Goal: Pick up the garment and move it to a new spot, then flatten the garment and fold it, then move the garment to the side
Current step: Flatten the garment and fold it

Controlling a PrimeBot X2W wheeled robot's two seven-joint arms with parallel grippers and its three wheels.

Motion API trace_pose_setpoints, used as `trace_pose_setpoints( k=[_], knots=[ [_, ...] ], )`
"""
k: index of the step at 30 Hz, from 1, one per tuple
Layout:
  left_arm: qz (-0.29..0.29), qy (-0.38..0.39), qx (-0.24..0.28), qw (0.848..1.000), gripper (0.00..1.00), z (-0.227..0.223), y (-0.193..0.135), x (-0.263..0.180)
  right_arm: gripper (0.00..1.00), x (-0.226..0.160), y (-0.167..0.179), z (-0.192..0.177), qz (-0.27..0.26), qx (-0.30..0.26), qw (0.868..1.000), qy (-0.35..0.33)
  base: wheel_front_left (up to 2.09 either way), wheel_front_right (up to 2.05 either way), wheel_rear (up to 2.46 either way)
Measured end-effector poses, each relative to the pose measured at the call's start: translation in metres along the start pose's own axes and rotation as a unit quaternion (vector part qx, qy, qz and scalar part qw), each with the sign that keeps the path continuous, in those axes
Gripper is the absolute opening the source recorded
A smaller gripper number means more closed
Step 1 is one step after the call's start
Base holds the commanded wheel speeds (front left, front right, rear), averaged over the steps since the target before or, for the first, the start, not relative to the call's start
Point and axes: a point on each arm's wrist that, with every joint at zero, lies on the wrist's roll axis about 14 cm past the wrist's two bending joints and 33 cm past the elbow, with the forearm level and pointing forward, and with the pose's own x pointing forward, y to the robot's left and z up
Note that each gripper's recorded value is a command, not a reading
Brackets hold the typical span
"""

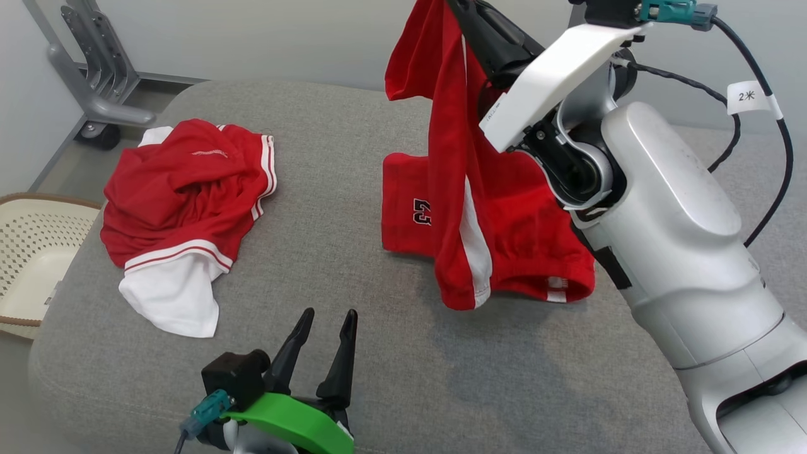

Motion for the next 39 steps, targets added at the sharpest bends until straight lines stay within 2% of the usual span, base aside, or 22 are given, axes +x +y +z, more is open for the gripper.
trace_pose_setpoints(
  k=[5, 8, 10, 15, 20, 22, 25, 30, 39],
  knots=[
    [-0.005, 0.001, -0.002, 1.000, 1.00, -0.002, -0.005, -0.001, 0.00, -0.001, 0.002, 0.017, -0.009, 0.041, 0.999, -0.022, 0.00, 0.00, 0.00],
    [-0.007, 0.002, -0.004, 1.000, 1.00, -0.003, -0.007, -0.002, 0.00, -0.001, 0.003, 0.030, -0.016, 0.092, 0.995, -0.042, 0.00, 0.00, 0.00],
    [-0.007, 0.001, -0.005, 1.000, 1.00, -0.003, -0.008, -0.002, 0.00, -0.001, -0.005, 0.032, -0.041, 0.120, 0.991, -0.046, 0.00, 0.00, 0.00],
    [-0.006, 0.003, -0.006, 1.000, 1.00, -0.004, -0.008, -0.002, 0.00, -0.010, -0.050, 0.008, -0.120, 0.128, 0.984, -0.026, 0.00, 0.00, 0.00],
    [-0.010, 0.015, -0.009, 1.000, 1.00, -0.009, -0.010, -0.002, 0.00, -0.037, -0.101, -0.031, -0.208, 0.141, 0.968, 0.001, 0.00, 0.00, 0.00],
    [-0.012, 0.022, -0.011, 1.000, 1.00, -0.012, -0.012, -0.001, 0.00, -0.051, -0.123, -0.038, -0.240, 0.130, 0.962, 0.006, 0.00, 0.00, 0.00],
    [-0.017, 0.029, -0.012, 0.999, 1.00, -0.016, -0.014, -0.001, 0.00, -0.077, -0.159, -0.047, -0.291, 0.116, 0.950, 0.015, 0.00, 0.00, 0.00],
    [-0.021, 0.039, -0.014, 0.999, 1.00, -0.021, -0.017, 0.002, 0.00, -0.141, -0.216, -0.075, -0.393, 0.109, 0.912, 0.037, 0.00, 0.00, 0.00],
    [-0.035, 0.058, -0.014, 0.998, 1.00, -0.030, -0.024, 0.006, 0.00, -0.222, -0.253, -0.103, -0.495, 0.133, 0.858, 0.034, 0.00, 0.00, 0.00]
  ],
)
